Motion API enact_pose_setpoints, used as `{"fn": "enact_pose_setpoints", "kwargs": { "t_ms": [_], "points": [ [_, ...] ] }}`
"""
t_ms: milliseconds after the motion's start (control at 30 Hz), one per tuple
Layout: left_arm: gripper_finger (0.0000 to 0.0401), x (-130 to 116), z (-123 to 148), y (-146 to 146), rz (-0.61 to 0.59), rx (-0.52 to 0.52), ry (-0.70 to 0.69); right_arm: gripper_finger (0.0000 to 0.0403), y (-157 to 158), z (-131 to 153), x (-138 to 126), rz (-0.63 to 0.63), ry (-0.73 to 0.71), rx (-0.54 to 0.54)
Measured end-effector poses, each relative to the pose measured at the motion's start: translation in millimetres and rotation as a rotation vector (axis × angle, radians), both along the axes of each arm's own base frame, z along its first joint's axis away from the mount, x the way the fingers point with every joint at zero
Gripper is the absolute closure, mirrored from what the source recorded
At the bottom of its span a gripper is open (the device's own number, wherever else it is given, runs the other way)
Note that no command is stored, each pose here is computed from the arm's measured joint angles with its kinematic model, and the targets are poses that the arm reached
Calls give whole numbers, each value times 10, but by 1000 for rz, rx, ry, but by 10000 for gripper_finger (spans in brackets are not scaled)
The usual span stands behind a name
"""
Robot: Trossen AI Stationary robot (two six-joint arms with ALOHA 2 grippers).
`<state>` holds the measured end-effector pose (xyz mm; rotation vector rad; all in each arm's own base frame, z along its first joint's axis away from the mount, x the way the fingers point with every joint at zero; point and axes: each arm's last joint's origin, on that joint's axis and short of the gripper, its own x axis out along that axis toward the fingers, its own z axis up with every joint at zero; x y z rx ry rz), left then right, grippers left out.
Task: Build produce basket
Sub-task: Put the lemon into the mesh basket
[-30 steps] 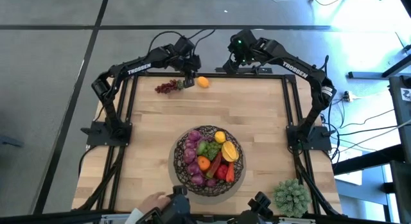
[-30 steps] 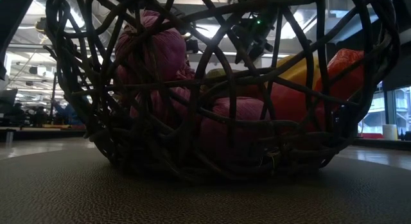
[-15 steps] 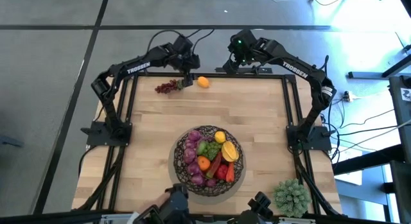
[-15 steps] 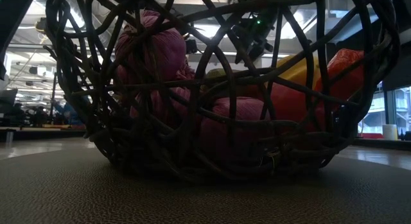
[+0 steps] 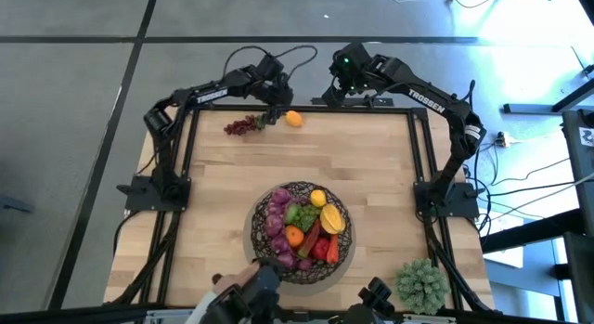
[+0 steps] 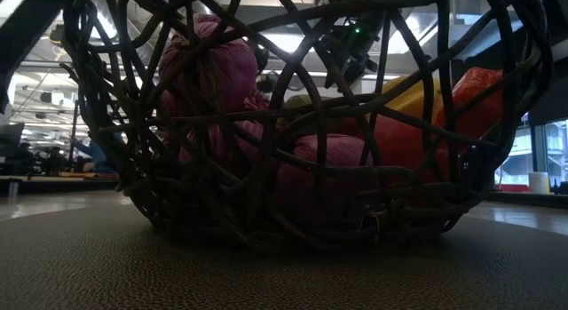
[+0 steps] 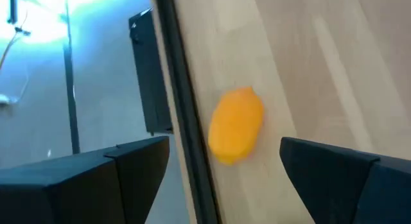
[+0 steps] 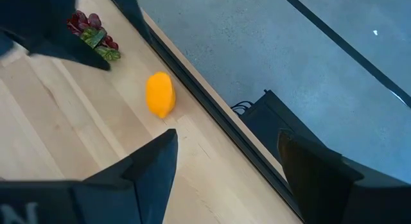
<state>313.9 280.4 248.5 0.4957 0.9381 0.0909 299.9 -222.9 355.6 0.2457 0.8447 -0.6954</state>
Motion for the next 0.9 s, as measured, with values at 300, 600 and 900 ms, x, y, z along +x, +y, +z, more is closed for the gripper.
{"fn": "enact_pose_setpoints", "kwargs": {
  "t_ms": [300,600,900],
  "points": [
    [112,198,-423,77,-89,51,69,144,-1,1,1,0,-1,-1],
    [112,207,-602,119,-197,104,145,144,-1,2,2,0,-2,-2],
    [112,275,-674,172,-167,190,159,144,-1,2,4,1,-4,-3]
  ]
}}
